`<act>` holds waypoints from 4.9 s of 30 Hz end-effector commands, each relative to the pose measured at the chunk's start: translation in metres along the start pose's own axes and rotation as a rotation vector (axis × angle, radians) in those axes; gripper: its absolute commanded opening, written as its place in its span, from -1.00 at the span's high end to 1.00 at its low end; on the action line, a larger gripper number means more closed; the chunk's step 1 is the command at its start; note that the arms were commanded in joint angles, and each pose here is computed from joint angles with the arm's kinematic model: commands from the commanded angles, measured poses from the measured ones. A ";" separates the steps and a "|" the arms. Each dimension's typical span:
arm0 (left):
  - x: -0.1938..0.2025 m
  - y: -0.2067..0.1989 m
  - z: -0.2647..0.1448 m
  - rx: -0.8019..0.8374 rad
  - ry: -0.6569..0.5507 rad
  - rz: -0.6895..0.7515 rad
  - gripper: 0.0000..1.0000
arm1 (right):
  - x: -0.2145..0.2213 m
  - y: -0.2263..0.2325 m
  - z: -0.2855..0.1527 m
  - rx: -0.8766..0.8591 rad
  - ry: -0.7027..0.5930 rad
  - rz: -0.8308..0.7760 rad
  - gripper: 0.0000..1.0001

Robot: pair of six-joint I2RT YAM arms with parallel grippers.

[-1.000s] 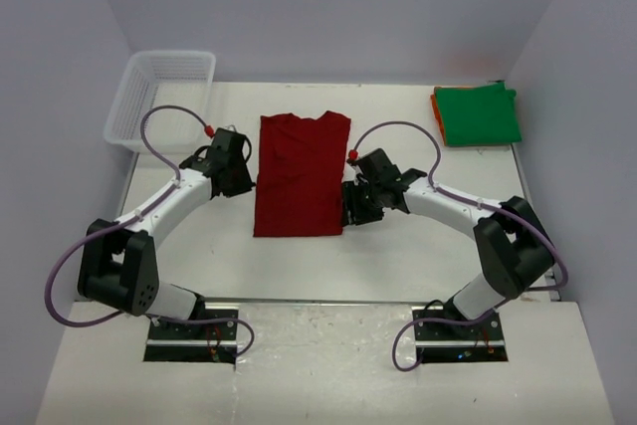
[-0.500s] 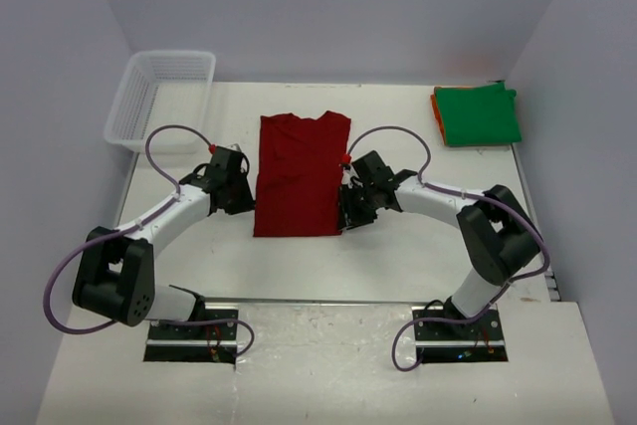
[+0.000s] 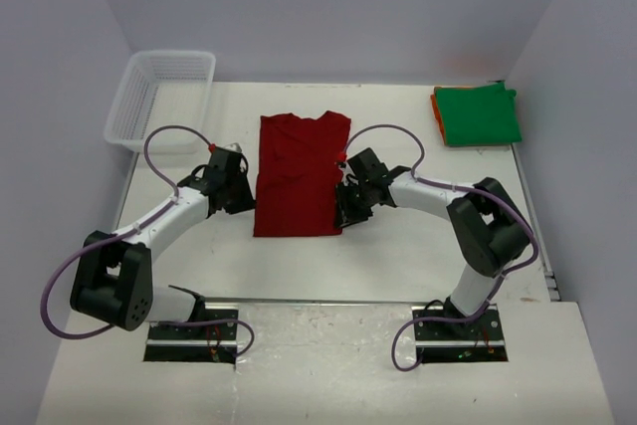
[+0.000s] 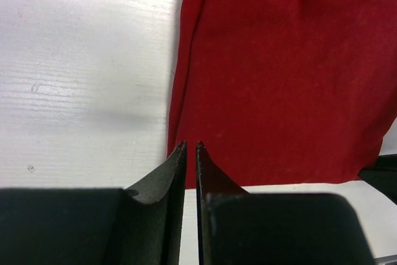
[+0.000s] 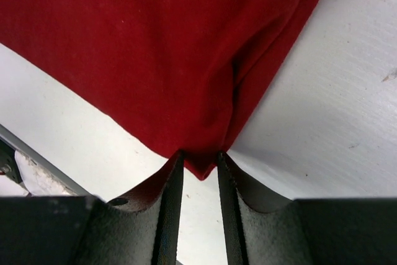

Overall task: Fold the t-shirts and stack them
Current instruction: Fold the folded rectangular tshirt in 1/3 of the way, then grab one side of the 2/3 rectangular tshirt with both arms

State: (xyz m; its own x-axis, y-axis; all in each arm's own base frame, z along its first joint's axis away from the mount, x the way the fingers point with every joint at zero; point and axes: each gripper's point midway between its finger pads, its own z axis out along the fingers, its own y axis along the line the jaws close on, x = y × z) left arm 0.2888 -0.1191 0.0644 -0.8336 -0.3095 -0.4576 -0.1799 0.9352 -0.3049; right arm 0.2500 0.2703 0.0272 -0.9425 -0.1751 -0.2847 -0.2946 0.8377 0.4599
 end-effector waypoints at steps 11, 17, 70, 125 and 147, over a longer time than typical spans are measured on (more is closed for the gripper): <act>-0.001 -0.003 -0.005 0.037 -0.022 0.021 0.80 | -0.021 0.009 0.004 -0.021 -0.026 -0.031 0.50; 0.006 0.003 -0.007 0.011 -0.010 -0.005 0.74 | -0.019 0.006 0.004 -0.005 -0.031 -0.030 1.00; 0.049 0.006 -0.033 0.112 0.053 -0.038 1.00 | -0.003 -0.003 -0.027 0.111 -0.108 -0.047 1.00; 0.069 -0.020 -0.109 0.340 0.006 0.014 1.00 | 0.067 0.023 -0.105 0.181 -0.311 -0.075 1.00; 0.106 -0.026 -0.078 0.397 0.200 0.004 1.00 | 0.092 0.024 -0.068 0.250 -0.147 -0.049 1.00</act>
State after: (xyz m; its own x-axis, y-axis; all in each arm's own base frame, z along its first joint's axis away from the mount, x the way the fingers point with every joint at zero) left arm 0.1676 -0.1519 0.0784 -0.9248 -0.2398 -0.2952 -0.0359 0.8278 -0.5599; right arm 0.1508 0.2353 0.0642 -0.8795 -0.1875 -0.4373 -0.3016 0.9305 0.2077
